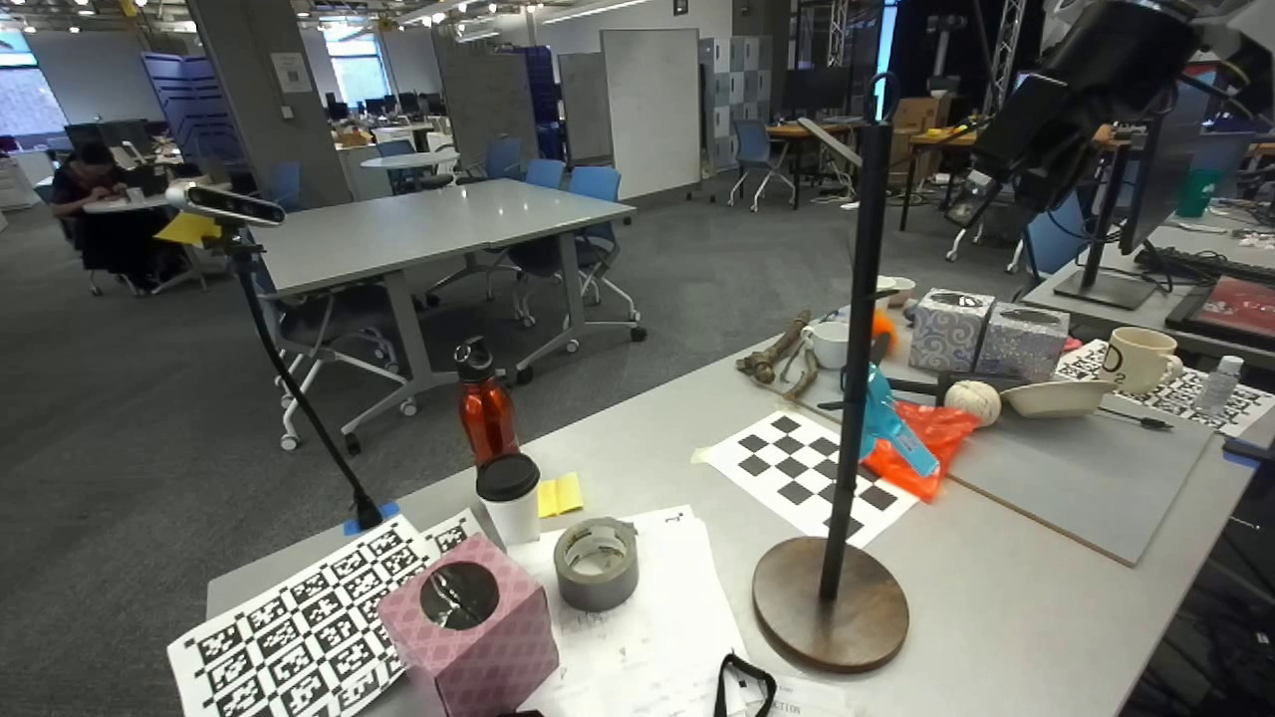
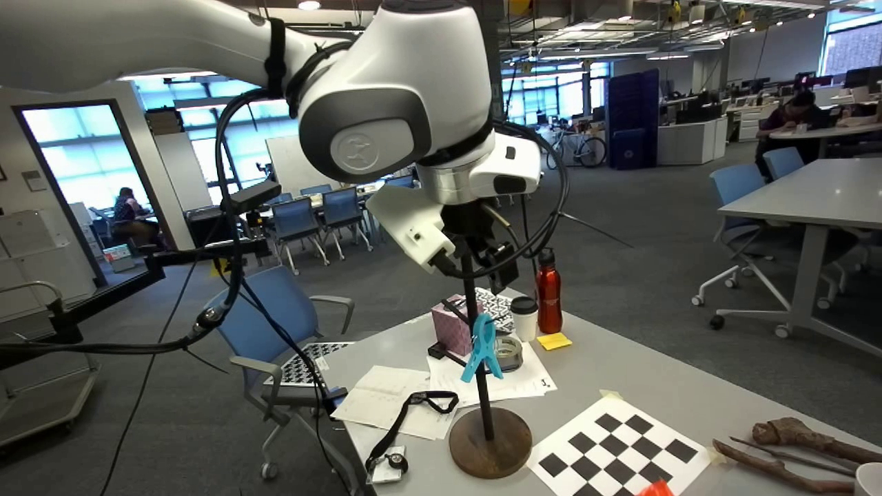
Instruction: Take the peg from the table and hang it on the black stand
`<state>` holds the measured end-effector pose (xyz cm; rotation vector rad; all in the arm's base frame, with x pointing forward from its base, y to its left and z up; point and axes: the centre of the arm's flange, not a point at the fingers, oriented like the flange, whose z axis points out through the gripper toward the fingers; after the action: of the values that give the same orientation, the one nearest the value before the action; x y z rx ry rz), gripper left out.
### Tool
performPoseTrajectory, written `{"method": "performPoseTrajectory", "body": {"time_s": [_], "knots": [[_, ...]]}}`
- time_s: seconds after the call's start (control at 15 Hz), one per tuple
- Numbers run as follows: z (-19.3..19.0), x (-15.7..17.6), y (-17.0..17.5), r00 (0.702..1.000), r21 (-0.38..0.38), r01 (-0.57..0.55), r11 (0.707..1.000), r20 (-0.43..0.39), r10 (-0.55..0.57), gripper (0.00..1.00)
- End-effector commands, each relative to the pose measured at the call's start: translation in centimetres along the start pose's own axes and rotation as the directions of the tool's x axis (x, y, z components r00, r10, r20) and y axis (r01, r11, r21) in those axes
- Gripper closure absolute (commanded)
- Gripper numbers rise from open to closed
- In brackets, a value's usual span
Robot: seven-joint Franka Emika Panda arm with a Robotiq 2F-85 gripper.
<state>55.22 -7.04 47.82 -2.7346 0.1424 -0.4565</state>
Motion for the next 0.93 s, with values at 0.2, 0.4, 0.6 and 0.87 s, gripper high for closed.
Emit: {"method": "performPoseTrajectory", "body": {"time_s": [0.2,0.4,0.6,0.87], "knots": [[-0.9,-2.9,-1.4,0.999,-0.026,-0.045,0.999,-0.013,0.045,0.0],[-0.9,-3.7,-1.7,0.999,-0.03,-0.05,0.998,-0.009,0.049,0.0],[-1.0,-4.3,-1.8,0.999,-0.036,-0.053,0.998,-0.004,0.052,0.0],[-0.5,-3.6,-1.1,0.999,-0.017,-0.048,0.999,0.022,0.049,0.0]]}}
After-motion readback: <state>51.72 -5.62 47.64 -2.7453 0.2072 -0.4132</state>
